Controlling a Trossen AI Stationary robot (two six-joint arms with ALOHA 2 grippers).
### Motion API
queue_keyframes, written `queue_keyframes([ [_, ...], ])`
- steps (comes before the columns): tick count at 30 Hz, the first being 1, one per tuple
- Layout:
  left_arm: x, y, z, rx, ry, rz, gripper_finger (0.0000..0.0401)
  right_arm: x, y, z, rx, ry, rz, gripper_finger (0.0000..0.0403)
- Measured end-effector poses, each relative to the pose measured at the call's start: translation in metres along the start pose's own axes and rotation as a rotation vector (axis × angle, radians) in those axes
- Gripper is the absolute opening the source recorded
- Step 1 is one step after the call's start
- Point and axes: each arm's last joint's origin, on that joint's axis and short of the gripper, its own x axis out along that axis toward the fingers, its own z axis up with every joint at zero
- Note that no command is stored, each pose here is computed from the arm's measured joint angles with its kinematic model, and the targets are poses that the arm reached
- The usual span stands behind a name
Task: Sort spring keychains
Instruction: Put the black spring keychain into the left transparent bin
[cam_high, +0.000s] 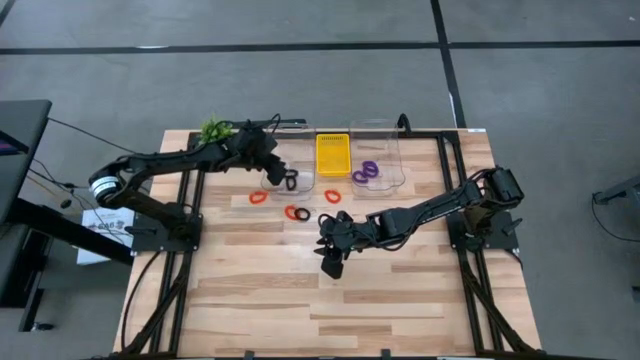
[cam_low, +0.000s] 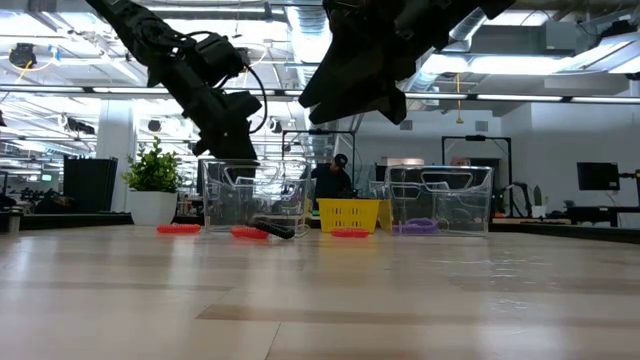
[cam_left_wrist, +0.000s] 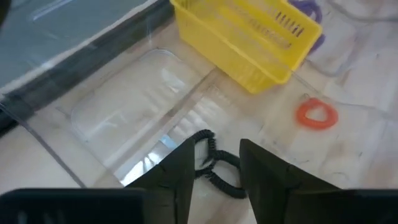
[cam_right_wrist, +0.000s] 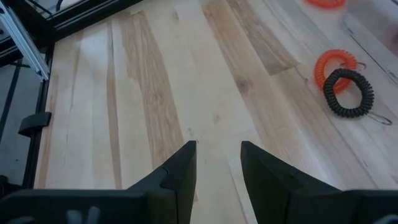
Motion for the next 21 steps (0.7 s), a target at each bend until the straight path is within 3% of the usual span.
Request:
queue_keyframes([
  [6, -0.018, -0.017, 0.000, -0.032, -0.037, -0.115, 0.0121, 0.000, -0.002, -0.001, 0.025, 0.013, -0.018, 0.0116],
  [11, -0.049, -0.039, -0.010, 0.024, -0.120, -0.205, 0.0121, 0.001, -0.010, 0.002, 0.038, 0.012, -0.038, 0.0116],
  [21, -0.095, -0.063, -0.064, 0.137, -0.290, -0.356, 0.0122, 0.004, -0.030, 0.014, -0.021, -0.016, -0.077, 0.0116],
])
